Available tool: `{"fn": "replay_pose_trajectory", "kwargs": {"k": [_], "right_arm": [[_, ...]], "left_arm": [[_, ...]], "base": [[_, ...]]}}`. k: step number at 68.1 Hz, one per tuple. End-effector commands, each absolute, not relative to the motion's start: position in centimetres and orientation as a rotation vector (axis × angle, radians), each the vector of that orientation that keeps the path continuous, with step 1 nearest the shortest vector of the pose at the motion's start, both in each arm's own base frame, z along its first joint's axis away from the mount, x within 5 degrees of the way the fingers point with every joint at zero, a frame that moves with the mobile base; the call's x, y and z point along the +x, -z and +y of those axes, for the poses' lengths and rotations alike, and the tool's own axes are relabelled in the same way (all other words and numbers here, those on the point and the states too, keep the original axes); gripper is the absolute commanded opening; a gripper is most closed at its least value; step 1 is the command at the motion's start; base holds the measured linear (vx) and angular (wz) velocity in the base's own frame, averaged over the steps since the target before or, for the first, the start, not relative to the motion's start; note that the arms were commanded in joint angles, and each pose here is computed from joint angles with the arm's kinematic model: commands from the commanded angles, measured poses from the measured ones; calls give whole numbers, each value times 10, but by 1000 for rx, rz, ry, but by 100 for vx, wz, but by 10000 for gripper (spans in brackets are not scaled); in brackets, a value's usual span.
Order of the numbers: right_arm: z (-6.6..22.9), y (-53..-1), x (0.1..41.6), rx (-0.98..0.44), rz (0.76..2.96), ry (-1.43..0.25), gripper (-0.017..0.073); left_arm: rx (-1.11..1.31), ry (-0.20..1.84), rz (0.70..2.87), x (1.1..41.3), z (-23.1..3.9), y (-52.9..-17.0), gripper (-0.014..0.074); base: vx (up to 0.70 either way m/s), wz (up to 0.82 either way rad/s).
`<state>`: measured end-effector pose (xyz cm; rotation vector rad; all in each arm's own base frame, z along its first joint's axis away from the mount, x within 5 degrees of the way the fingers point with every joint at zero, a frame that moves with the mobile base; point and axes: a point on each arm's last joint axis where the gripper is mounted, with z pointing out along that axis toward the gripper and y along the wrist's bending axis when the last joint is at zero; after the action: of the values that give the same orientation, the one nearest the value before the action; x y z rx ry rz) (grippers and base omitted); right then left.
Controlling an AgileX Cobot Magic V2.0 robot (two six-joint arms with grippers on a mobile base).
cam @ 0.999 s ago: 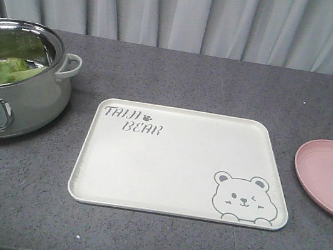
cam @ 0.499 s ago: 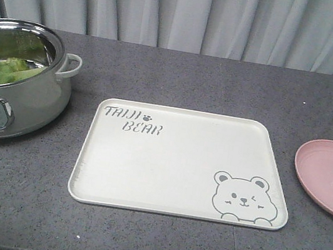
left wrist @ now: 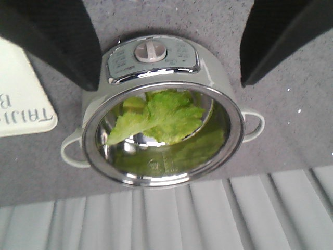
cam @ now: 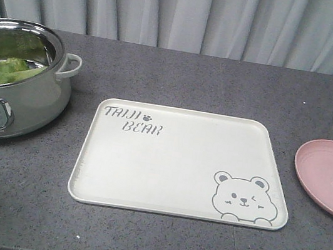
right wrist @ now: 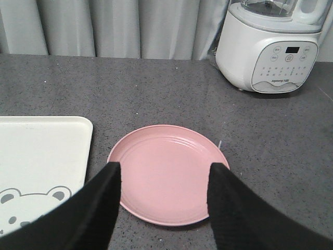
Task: Transfer vegetables to tray and serve
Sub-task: 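Lower the left gripper into the pot onto the lettuce leaves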
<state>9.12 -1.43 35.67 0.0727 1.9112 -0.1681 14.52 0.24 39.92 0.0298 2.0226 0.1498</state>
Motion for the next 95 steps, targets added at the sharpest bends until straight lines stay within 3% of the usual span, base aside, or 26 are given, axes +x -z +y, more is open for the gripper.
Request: {"fn": "replay_pose_trajectory", "kwargs": {"k": [1,16,30,48,71,95], "right_arm": [[-14,-372,94,56,1823,174,382],[-14,-372,94,56,1823,174,382],[-14,-372,94,56,1823,174,382],[-14,-372,94,56,1823,174,382],[-14,-372,94,56,1823,174,382],[-14,-372,94,56,1823,174,382]], "left_arm": [[33,-213,2034,171,4,-419,501],[28,-351,2231,251,11,-426,485],[39,-101,2325,321,25,-419,485],[78,-53,2395,385,26,-374,485],[68,-34,2385,426,26,-328,485],[64,-29,2437,444,28,-294,436]], "base": [[0,0],[0,0],[0,0],[0,0],[0,0],[0,0]]}}
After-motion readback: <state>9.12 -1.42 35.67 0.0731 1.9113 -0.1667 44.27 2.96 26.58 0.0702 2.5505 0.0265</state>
